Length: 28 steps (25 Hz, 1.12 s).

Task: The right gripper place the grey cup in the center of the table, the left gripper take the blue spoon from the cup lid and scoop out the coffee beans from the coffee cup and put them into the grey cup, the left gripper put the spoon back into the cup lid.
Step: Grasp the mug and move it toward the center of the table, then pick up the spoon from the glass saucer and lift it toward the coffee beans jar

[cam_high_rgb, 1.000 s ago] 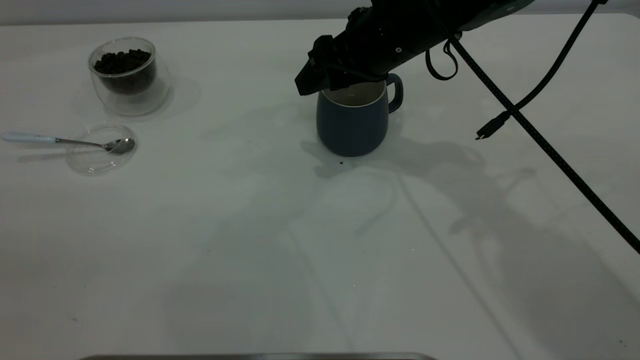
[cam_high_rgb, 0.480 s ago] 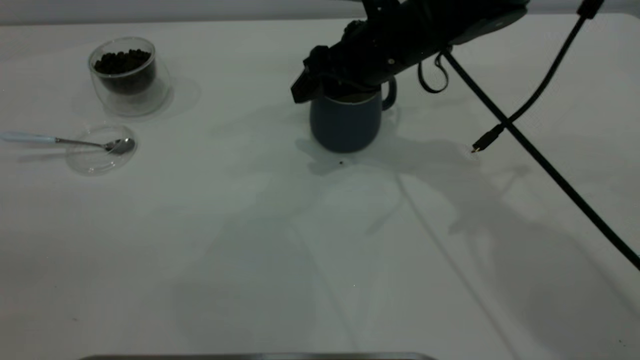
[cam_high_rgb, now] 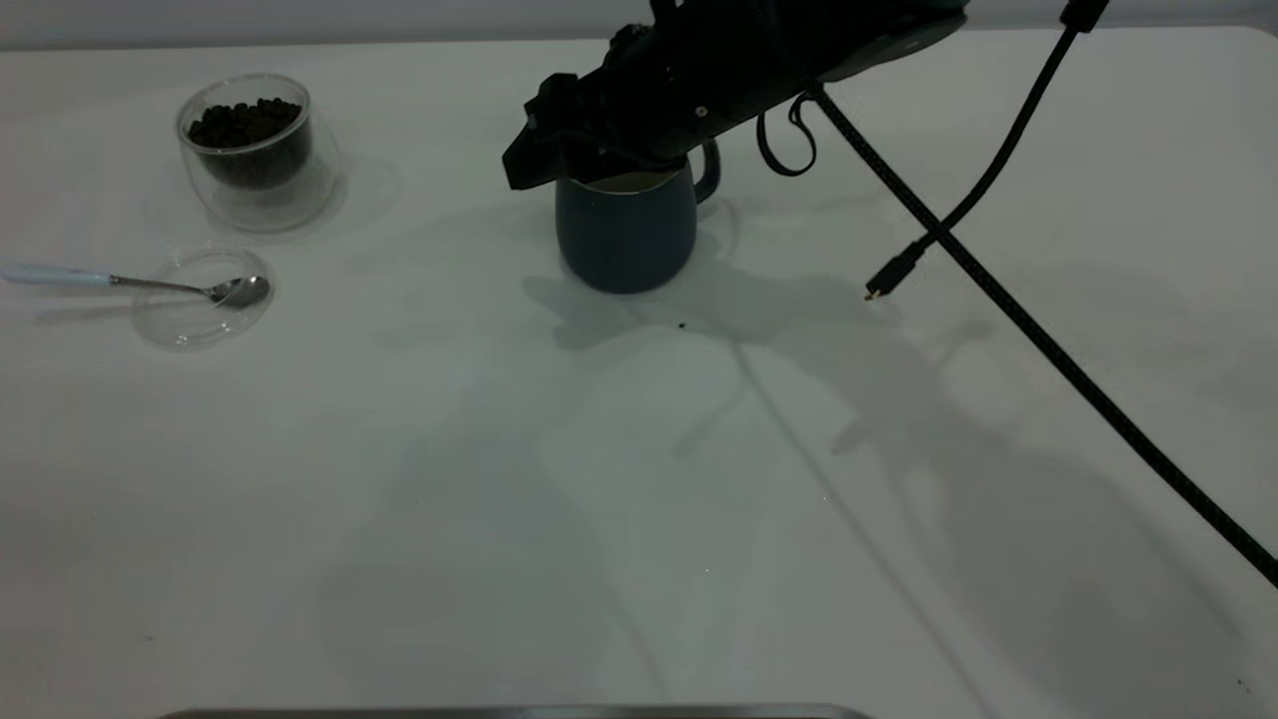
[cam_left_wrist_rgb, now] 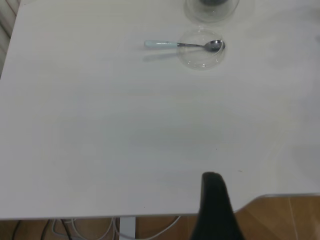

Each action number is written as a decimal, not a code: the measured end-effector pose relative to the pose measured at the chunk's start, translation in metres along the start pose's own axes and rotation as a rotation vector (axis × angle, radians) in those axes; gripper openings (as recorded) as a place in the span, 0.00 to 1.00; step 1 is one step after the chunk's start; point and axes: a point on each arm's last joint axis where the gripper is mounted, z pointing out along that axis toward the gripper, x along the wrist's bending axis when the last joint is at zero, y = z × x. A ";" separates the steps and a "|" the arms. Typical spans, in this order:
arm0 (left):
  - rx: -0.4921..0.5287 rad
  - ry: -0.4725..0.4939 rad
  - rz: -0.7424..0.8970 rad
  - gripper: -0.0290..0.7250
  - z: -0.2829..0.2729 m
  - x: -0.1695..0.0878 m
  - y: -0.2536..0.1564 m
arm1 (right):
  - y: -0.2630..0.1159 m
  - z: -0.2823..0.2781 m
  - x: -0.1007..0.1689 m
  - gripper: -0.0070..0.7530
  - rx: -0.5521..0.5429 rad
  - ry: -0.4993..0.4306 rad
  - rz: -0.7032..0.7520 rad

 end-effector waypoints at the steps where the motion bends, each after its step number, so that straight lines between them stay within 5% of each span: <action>1: 0.000 0.000 0.000 0.82 0.000 0.000 0.000 | 0.000 0.000 0.001 0.65 0.001 0.001 -0.001; 9: 0.000 0.000 0.000 0.82 0.000 0.000 0.000 | -0.002 -0.005 -0.004 0.65 0.052 0.035 -0.022; 22: 0.000 0.000 0.000 0.82 0.000 0.000 0.000 | 0.046 -0.093 0.025 0.65 0.100 0.528 0.015; 25: 0.000 0.000 0.000 0.82 0.000 0.000 0.000 | 0.055 -0.112 0.026 0.65 0.156 0.506 0.076; 28: 0.000 0.000 0.000 0.82 0.000 0.000 0.000 | 0.053 -0.130 0.030 0.65 0.331 0.397 0.120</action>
